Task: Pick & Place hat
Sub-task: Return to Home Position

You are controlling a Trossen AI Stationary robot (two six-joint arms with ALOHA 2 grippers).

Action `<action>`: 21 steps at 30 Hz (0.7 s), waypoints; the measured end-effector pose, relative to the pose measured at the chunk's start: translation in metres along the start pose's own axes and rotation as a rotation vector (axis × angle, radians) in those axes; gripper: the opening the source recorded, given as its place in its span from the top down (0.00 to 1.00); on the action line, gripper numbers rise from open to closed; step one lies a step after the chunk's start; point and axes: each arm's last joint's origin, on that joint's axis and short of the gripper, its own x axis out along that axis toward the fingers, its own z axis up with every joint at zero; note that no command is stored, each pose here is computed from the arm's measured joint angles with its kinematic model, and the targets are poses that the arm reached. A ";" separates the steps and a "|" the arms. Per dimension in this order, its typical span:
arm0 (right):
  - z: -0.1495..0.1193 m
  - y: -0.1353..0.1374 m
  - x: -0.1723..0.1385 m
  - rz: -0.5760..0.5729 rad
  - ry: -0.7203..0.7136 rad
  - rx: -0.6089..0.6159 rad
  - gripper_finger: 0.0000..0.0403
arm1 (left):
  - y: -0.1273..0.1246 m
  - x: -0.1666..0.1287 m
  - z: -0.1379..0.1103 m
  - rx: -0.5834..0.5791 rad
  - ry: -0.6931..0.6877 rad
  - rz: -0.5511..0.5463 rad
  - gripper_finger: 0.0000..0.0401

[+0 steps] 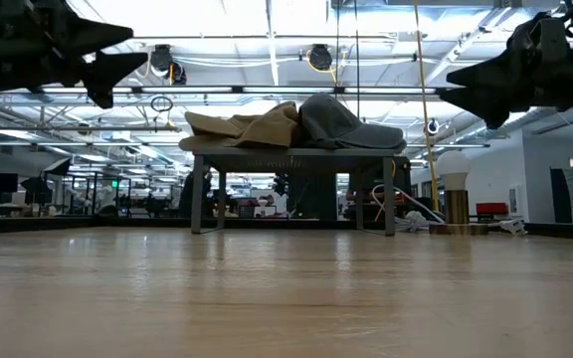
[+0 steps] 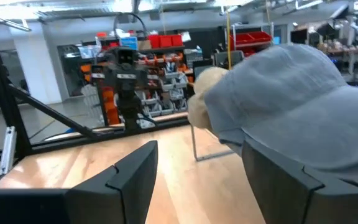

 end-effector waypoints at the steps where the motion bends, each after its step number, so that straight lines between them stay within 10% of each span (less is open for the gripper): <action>1: -0.001 0.000 -0.002 -0.006 0.007 0.005 0.44 | -0.001 -0.001 0.000 0.000 0.003 -0.014 0.47; 21: -0.012 -0.004 -0.014 -0.037 0.123 0.046 0.44 | -0.002 -0.024 -0.003 -0.008 0.064 -0.005 0.47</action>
